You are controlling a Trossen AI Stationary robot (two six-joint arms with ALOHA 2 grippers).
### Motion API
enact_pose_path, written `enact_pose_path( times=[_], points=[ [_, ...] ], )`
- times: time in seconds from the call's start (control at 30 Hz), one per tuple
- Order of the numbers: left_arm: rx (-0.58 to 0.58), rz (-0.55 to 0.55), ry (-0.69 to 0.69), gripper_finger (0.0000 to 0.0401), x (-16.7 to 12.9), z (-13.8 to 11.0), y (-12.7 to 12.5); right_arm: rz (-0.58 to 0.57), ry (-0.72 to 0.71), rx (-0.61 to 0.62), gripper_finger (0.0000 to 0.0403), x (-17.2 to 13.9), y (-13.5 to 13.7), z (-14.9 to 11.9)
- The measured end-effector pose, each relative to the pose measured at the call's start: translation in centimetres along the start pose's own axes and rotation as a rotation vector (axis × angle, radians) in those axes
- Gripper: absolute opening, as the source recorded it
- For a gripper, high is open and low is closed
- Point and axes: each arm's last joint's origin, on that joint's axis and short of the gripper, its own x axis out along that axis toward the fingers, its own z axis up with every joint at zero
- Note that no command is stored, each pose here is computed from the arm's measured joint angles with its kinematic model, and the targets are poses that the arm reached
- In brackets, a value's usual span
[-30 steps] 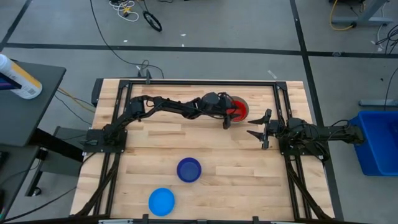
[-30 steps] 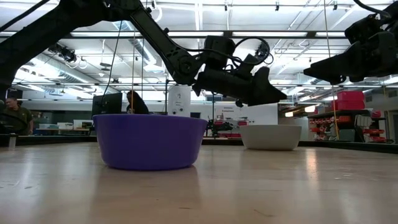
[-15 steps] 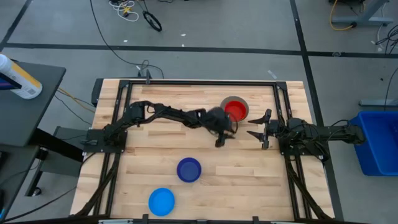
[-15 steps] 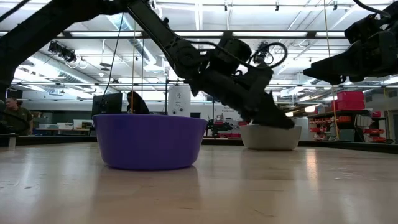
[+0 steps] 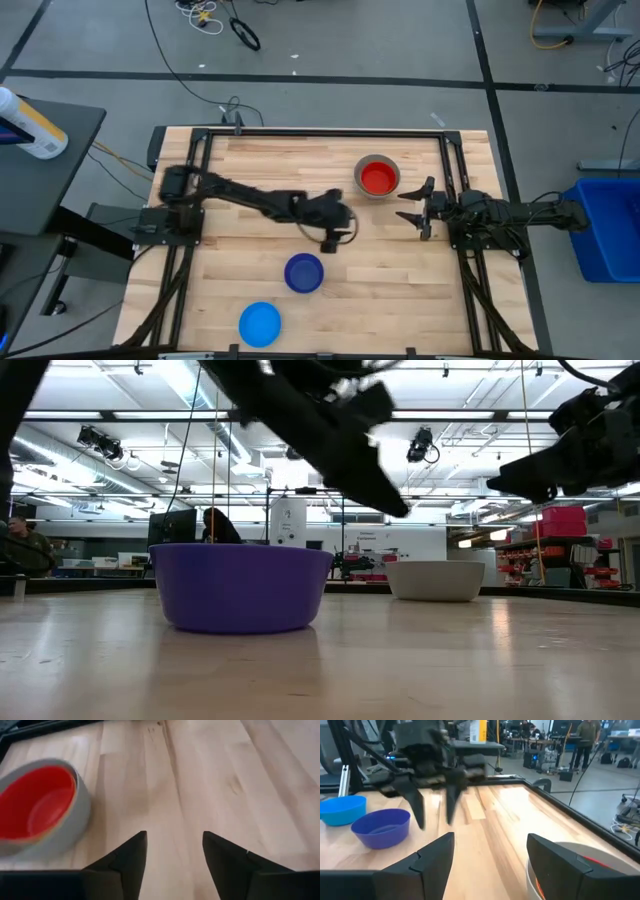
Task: Nest bowls inside each other
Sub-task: Stack the dark blue bowl on top of the red bowl
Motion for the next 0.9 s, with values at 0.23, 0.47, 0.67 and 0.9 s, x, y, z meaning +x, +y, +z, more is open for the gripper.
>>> enact_pose_path(
  times=[0.23, 0.47, 0.67, 0.9],
  points=[
    [-0.043, 0.003, 0.078, 0.0236, -6.0, -2.3, -3.7, 0.001, 0.022, 0.000, 0.0270, 0.1, 0.0, -0.2],
    [-0.112, -0.057, 0.144, 0.0247, -6.6, -4.7, -5.3, 0.002, 0.044, 0.001, 0.0275, 0.3, 0.1, -0.4],
    [-0.147, -0.071, 0.242, 0.0247, -5.0, -6.9, -5.7, 0.000, 0.060, 0.023, 0.0264, 0.4, 0.1, -0.5],
    [-0.185, -0.099, 0.262, 0.0247, -5.0, -7.1, -5.9, 0.000, 0.070, 0.021, 0.0246, 0.4, 0.1, -0.6]
  ],
)
